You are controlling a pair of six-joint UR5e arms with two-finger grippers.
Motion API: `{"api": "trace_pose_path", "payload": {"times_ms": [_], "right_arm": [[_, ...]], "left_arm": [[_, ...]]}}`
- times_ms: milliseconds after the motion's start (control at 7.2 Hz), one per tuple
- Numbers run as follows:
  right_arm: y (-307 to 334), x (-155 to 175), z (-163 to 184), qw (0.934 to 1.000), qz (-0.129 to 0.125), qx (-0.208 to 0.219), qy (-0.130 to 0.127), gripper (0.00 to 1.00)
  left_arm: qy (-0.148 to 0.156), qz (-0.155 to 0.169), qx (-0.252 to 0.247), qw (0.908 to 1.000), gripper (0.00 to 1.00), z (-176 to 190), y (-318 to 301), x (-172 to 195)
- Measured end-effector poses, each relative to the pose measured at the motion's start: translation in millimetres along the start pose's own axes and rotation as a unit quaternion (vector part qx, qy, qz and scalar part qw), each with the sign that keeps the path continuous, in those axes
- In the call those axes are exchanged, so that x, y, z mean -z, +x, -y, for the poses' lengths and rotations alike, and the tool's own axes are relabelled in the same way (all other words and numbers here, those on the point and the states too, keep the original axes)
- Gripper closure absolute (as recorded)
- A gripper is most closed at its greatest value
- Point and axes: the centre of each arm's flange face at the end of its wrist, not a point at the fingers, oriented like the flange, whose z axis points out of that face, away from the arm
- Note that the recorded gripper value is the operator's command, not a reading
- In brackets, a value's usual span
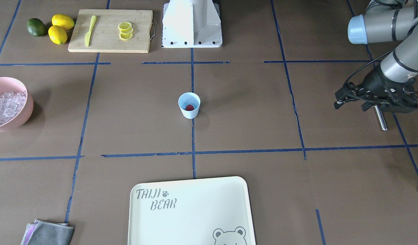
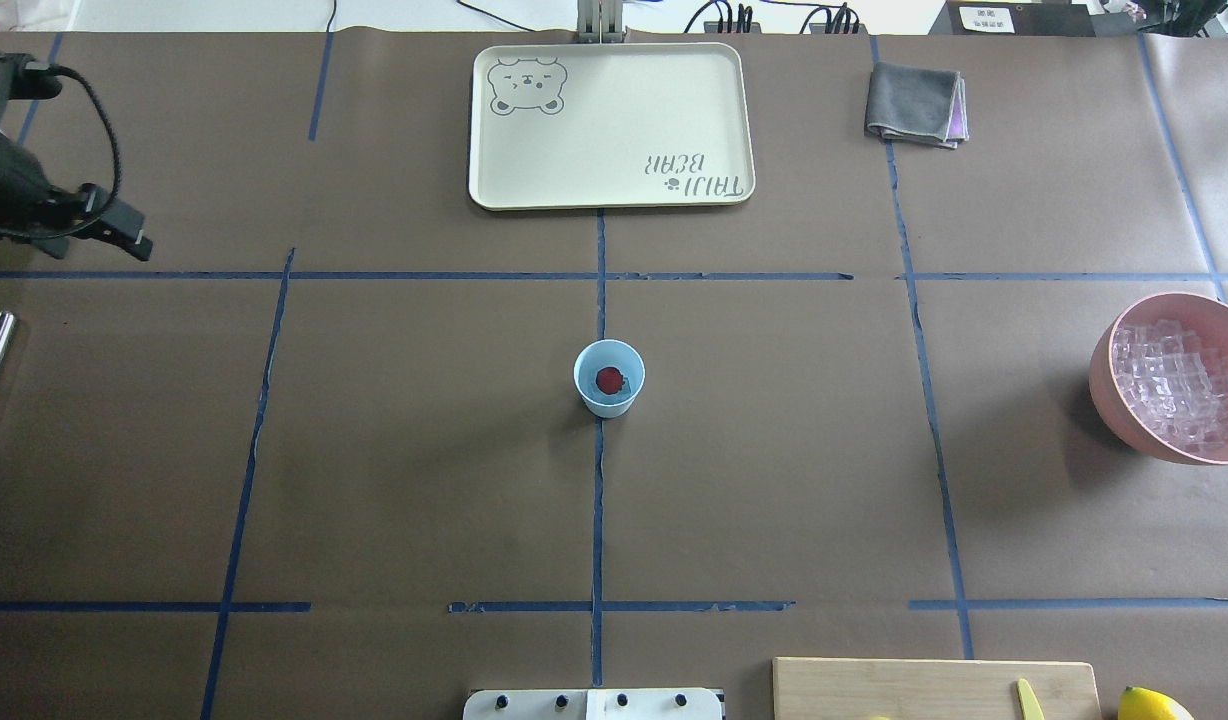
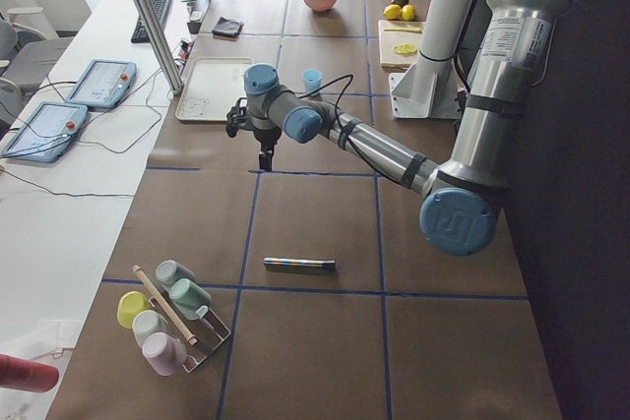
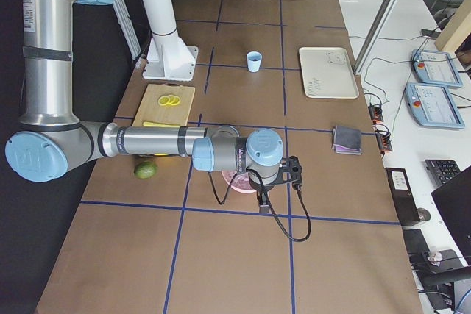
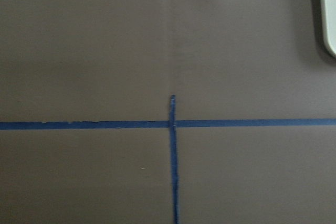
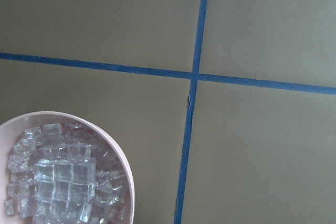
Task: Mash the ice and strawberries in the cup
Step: 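Withdraw the left gripper back toward the dish rack, then grasp the metal pestle with the left gripper and lift it upright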
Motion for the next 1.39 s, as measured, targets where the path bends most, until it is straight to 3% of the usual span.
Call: {"api": "trace_pose_path", "payload": {"times_ms": [278, 556, 834, 1390], "right_arm": [[-2.7, 2.5, 2.1, 1.0, 0.0, 0.003, 0.003, 0.0], [-4.0, 3.9, 4.0, 1.0, -0.001, 0.002, 0.004, 0.0], [-4.8, 5.0, 5.1, 1.0, -0.003, -0.001, 0.006, 0.0], [-4.9, 5.1, 5.9, 1.0, -0.003, -0.003, 0.006, 0.0]], "left_arm": [[-0.005, 0.017, -0.008, 0.9998, 0.0, -44.3, -69.6, -16.6], [0.025, 0.018, 0.013, 0.9994, 0.0, -72.6, -123.2, -45.1], [0.051, 0.024, 0.035, 0.9978, 0.0, -69.1, -162.6, -83.4], [0.064, 0.026, 0.042, 0.9967, 0.0, -63.1, -206.9, -127.1]]}}
